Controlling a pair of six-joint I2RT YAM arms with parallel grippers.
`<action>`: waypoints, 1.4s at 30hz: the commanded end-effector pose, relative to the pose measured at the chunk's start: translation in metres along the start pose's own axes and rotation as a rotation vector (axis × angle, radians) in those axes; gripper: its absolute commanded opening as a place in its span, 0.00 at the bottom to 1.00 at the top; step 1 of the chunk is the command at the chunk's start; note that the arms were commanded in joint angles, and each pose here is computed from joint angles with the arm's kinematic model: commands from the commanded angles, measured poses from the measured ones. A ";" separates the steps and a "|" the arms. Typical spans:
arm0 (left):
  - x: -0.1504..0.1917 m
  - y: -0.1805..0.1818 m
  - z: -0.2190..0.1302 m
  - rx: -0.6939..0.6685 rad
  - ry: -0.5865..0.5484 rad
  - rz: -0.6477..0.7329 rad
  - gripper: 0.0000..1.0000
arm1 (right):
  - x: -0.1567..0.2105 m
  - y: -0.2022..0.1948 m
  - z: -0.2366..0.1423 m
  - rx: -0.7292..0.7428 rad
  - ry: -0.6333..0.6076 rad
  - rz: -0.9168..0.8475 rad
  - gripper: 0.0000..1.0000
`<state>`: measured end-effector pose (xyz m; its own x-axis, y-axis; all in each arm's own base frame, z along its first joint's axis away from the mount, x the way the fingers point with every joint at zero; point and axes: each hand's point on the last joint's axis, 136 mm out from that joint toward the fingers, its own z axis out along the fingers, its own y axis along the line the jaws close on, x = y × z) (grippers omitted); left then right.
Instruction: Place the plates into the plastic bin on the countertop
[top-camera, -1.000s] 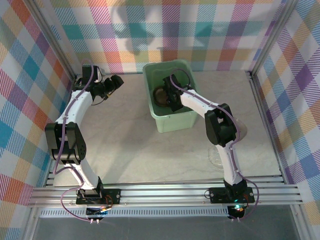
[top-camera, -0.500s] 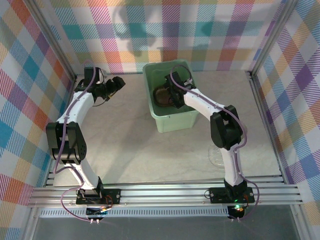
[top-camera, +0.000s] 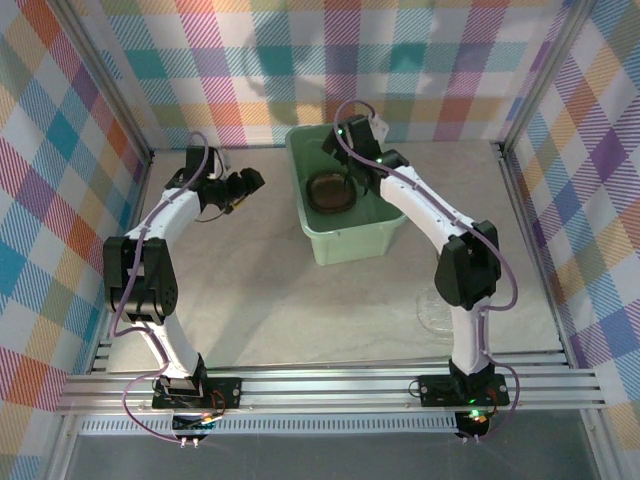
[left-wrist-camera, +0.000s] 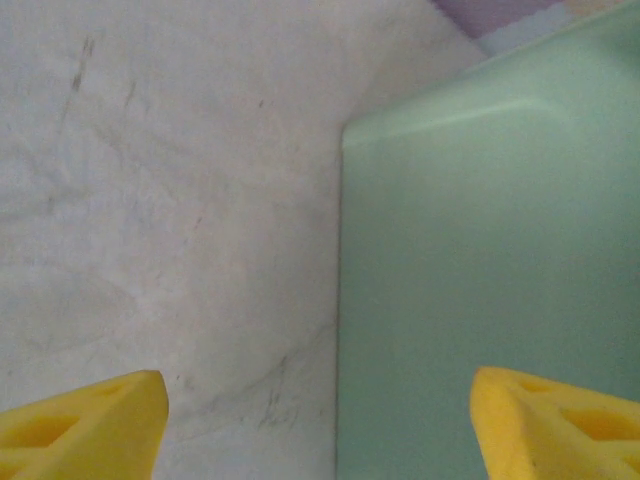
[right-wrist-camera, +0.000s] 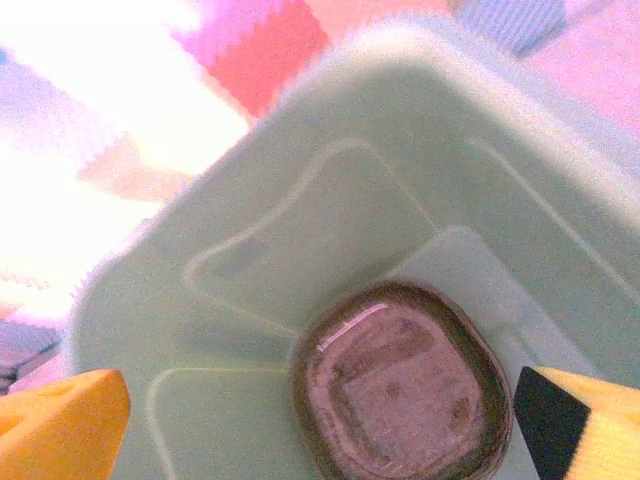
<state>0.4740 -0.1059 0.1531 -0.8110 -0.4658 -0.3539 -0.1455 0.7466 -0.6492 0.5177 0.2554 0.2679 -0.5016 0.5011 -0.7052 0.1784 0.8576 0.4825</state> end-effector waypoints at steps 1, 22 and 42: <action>0.017 -0.007 -0.001 0.002 0.003 0.038 0.78 | -0.026 0.010 -0.045 -0.035 0.011 -0.167 0.99; 0.140 0.003 -0.019 -0.056 0.087 0.059 0.70 | -0.011 -0.155 -0.151 0.037 0.283 -0.158 0.99; 0.287 -0.099 -0.023 0.117 0.240 0.472 0.60 | 0.037 -0.195 -0.200 -0.014 0.333 -0.143 0.99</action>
<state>0.2370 -0.2710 0.1174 -0.9133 0.0081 -0.4072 0.2454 0.8089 -0.5342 0.3032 0.0837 0.2489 -0.7681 0.3228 -0.5530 0.0995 0.9133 0.3949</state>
